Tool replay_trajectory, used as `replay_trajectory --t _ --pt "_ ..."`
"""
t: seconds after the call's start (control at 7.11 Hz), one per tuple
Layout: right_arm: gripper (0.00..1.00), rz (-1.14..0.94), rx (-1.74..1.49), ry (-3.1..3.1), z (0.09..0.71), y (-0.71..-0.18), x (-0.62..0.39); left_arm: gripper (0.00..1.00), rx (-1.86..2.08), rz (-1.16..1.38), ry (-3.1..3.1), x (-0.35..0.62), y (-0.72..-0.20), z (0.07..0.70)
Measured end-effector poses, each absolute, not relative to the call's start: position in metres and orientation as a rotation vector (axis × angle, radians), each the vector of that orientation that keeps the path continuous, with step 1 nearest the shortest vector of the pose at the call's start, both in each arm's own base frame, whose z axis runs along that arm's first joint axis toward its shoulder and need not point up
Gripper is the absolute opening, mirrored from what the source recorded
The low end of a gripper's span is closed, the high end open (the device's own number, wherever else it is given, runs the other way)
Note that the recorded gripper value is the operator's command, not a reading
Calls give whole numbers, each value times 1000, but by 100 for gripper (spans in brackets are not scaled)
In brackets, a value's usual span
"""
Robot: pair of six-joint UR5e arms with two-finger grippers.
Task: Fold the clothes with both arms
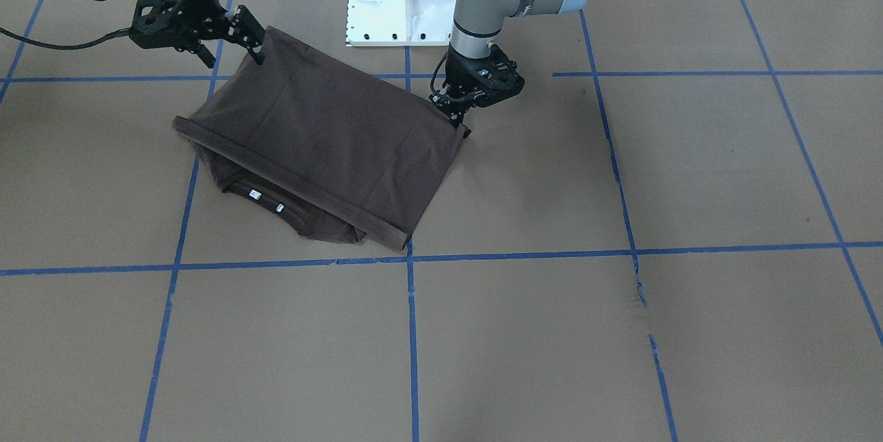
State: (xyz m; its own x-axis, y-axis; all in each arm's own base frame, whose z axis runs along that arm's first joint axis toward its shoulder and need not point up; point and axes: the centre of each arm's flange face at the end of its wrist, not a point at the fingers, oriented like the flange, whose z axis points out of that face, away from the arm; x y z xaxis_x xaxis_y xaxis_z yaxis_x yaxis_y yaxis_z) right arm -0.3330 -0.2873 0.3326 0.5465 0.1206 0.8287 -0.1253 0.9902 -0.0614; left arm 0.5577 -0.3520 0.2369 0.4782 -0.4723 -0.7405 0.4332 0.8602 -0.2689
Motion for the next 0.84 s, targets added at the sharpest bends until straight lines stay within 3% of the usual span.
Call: replay_trajectory --t 0.84 --pt "100 141 18 -1010 318 -291 -341 0 264 -513 863 539 -598 270"
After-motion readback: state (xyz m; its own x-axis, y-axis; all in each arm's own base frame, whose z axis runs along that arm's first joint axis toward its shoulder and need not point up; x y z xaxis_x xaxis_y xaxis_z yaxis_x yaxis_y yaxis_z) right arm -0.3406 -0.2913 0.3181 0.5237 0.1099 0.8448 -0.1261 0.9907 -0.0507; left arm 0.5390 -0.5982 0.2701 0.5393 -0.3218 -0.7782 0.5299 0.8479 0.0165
